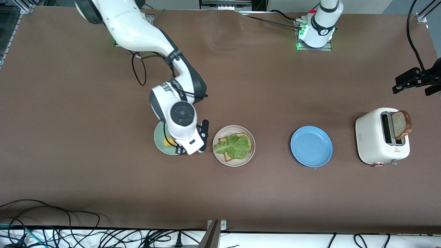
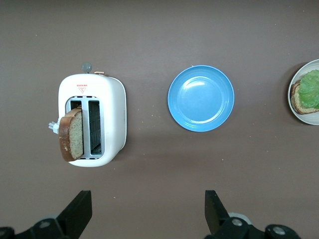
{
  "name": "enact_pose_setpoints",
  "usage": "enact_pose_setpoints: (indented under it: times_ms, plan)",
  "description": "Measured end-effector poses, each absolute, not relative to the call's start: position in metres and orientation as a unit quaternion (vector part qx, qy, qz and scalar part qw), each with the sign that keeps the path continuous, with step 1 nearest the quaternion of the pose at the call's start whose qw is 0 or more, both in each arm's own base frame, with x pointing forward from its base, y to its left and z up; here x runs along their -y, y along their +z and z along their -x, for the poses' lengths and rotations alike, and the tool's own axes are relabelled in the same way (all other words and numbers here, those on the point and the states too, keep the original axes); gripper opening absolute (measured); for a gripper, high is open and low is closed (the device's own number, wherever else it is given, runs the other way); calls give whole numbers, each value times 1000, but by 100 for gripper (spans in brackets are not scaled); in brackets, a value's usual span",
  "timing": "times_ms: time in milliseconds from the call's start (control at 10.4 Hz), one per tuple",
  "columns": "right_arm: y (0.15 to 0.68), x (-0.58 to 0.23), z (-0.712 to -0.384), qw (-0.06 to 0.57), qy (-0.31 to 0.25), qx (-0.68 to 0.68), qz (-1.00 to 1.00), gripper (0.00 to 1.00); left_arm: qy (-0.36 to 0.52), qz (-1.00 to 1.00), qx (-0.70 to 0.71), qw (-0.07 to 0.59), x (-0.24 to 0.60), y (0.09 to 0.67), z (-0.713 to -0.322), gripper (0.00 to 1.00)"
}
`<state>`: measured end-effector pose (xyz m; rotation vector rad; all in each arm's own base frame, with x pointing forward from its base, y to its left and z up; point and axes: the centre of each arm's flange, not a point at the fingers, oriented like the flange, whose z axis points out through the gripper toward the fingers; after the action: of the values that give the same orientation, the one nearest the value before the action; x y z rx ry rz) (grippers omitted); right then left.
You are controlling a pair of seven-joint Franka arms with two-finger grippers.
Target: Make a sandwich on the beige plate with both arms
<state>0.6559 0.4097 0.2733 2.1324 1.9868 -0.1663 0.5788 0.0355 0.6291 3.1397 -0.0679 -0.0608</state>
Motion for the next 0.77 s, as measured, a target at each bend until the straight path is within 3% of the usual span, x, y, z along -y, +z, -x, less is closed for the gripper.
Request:
enact_pose_setpoints:
  times_ms: [483,772]
  plan:
    - [307,-457,-650,227,-1,-704,-673,4,-20,-1000,19,0,-39,628,-579,100]
    - [311,-471,-641,249,1,-712,-657,4,-21,-1000,18,1,-39,627,-580,100]
